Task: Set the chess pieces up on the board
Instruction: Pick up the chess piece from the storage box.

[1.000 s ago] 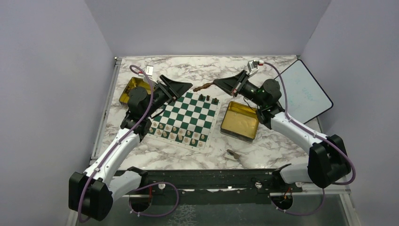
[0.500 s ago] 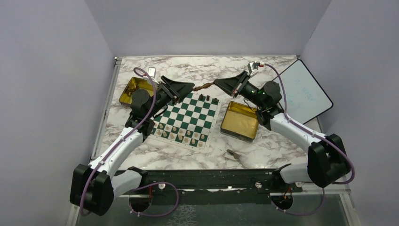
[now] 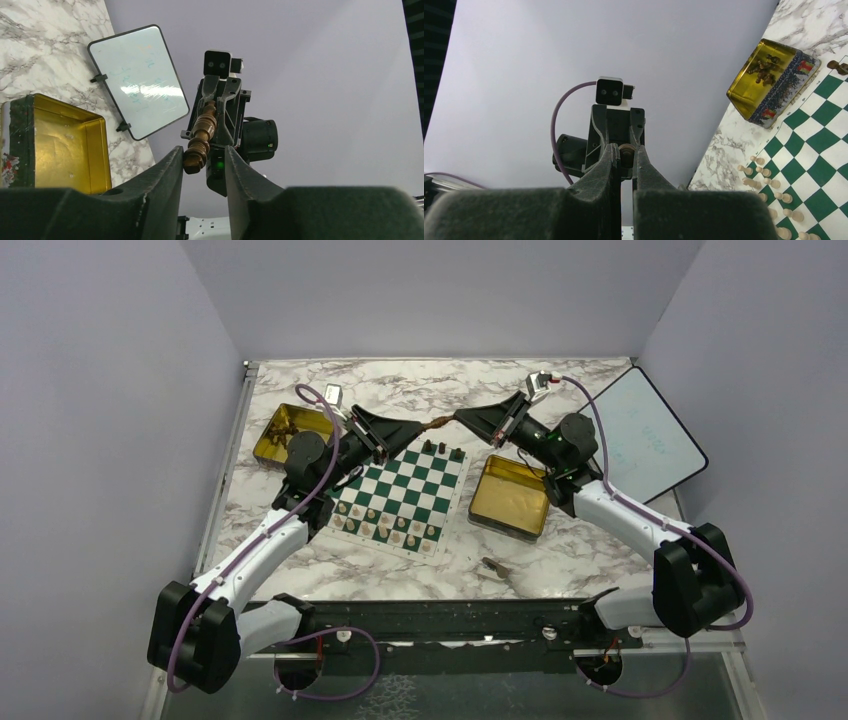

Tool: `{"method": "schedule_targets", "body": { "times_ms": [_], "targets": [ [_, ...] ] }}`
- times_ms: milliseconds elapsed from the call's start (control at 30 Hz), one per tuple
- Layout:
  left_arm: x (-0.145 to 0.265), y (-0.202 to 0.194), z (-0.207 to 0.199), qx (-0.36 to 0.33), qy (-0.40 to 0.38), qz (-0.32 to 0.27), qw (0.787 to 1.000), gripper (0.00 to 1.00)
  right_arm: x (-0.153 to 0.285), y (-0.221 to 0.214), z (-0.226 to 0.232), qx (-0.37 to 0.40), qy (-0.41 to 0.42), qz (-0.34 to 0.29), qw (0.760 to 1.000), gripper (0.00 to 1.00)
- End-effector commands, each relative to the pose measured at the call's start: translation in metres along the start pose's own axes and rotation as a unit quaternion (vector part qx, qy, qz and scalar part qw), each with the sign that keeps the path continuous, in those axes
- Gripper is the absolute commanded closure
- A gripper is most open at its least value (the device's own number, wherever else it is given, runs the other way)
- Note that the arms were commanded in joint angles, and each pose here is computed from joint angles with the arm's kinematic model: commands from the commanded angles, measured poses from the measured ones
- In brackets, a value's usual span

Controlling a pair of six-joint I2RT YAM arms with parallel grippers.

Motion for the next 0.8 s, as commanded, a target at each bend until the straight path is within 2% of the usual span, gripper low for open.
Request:
{"method": "schedule_targets", "body": {
  "times_ms": [0,200,567,767],
  "targets": [
    [0.001,-0.003,-0.007,-0.002,-0.018,0.004,1.000,0.67,0.001,0.007,0.001,0.003,0.007,-0.017,1.000,0.99],
    [0.002,-0.001,-0.007,-0.017,-0.019,-0.003,1.000,0.82,0.001,0.004,-0.004,0.003,-0.002,-0.013,1.000,0.99],
    [0.002,0.004,0.016,-0.084,0.019,-0.013,0.996,0.87,0.016,0.003,-0.030,0.045,-0.066,-0.019,0.997,0.99],
    [-0.001,0.016,0.025,-0.167,0.076,-0.018,0.983,0.87,0.034,0.000,-0.054,0.089,-0.132,-0.010,0.987,0.99]
  ]
}}
Point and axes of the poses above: each gripper's point midway between its finger pads, its own x axis back along the fingers, its own z axis along the line the jaws close on, y = z × x, the point moved 1 cm from there along x, back along the fingers, and after that the axes turned 6 degrees about x, right-handed, at the moved point
